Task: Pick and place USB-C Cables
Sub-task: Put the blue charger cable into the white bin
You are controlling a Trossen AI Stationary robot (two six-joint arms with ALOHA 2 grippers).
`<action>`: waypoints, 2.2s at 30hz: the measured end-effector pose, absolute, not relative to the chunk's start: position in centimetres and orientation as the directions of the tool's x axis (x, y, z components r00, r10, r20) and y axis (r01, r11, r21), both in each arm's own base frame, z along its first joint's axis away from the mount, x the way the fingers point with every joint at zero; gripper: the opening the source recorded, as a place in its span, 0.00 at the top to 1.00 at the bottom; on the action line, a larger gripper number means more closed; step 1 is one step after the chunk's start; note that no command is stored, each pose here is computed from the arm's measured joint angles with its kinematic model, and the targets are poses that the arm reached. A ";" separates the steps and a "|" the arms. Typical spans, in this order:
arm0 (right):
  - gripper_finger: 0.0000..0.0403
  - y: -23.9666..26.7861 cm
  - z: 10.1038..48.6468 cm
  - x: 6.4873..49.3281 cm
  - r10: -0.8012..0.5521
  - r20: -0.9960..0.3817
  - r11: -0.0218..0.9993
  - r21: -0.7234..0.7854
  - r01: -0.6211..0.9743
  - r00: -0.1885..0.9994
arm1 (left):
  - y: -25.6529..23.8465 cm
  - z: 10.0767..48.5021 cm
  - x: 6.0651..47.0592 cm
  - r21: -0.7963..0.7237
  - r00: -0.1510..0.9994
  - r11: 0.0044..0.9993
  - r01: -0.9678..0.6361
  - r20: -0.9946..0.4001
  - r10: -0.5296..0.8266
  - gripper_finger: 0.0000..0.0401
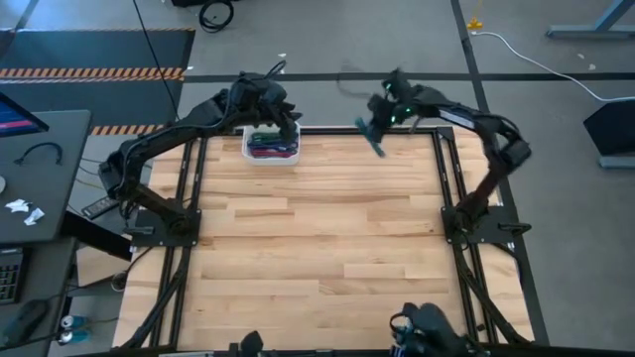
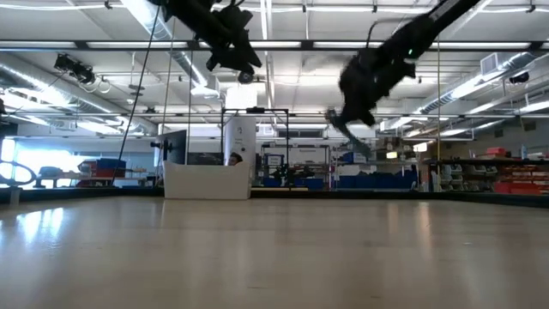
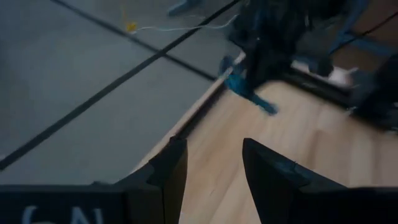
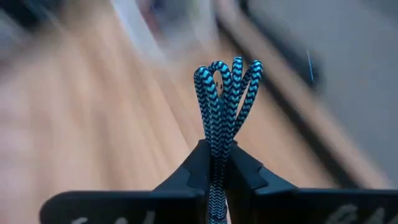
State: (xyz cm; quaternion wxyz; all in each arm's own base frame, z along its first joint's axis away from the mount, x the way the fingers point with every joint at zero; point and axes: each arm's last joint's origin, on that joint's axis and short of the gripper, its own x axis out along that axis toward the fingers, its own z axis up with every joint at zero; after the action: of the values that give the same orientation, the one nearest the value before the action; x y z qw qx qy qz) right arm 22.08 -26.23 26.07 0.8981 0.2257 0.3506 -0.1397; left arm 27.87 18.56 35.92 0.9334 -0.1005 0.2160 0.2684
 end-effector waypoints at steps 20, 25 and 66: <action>0.95 -20.0 40.2 26.5 0.103 0.215 0.951 0.263 -0.160 0.971 | 16.3 34.7 30.9 -0.234 0.953 0.928 -0.289 -0.163 0.256 0.30; 0.95 -20.3 39.4 27.5 0.087 0.221 0.941 0.303 -0.154 0.971 | 15.5 35.0 31.3 -0.218 0.965 0.943 -0.250 -0.134 0.225 0.29; 0.94 -17.7 37.7 30.2 0.011 0.104 0.964 0.264 -0.038 0.994 | 14.8 35.1 31.6 -0.185 0.977 0.963 -0.194 -0.126 0.172 0.61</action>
State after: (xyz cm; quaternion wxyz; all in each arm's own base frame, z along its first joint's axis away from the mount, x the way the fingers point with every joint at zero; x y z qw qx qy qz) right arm 30.23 -17.74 37.70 0.9896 0.1338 -0.0510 0.0123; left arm 31.64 14.80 35.09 0.9893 -0.0986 0.0545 0.0925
